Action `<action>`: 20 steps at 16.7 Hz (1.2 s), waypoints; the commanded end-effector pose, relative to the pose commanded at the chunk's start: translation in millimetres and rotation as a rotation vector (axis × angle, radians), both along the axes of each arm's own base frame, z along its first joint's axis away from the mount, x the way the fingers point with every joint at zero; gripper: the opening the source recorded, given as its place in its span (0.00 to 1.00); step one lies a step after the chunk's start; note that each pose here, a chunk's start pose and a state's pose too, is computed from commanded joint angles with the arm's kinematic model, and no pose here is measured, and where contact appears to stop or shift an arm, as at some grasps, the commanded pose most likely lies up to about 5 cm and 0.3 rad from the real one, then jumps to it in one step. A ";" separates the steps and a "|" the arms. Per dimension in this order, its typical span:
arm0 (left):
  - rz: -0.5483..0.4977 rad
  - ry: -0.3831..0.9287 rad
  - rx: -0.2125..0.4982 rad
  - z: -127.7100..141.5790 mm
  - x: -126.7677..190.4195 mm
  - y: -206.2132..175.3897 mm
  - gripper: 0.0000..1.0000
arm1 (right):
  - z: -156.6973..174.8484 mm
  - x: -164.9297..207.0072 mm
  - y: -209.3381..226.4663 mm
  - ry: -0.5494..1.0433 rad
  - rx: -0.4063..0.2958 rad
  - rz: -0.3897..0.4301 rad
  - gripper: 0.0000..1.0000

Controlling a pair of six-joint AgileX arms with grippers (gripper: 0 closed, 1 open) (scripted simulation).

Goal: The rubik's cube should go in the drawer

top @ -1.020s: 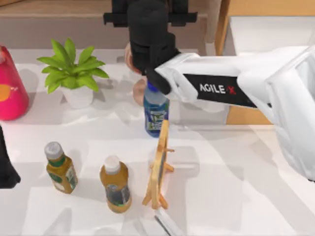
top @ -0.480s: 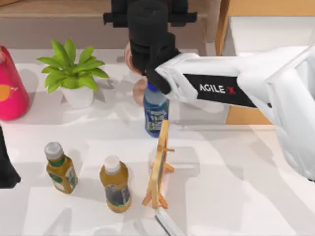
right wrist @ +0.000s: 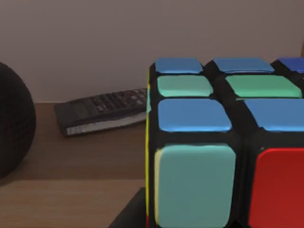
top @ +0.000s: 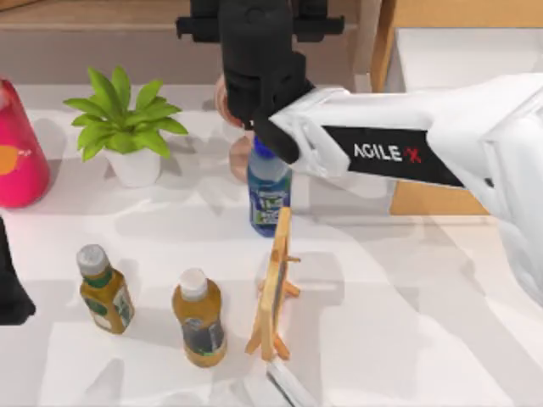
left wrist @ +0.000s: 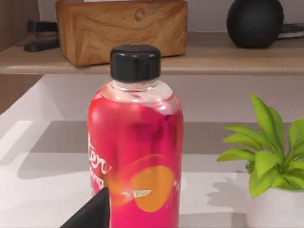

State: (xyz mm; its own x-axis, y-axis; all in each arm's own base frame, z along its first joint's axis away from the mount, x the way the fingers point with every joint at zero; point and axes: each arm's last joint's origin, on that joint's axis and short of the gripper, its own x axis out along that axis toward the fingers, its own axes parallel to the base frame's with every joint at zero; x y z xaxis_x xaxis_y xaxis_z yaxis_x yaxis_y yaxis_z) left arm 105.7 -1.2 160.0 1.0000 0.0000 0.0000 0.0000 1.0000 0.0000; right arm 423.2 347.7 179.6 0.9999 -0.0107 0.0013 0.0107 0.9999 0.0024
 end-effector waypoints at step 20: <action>0.000 0.000 0.000 0.0 0.0 0.0 1.00 | 107.3 -1.3 -7.8 0.569 0.021 0.457 0.00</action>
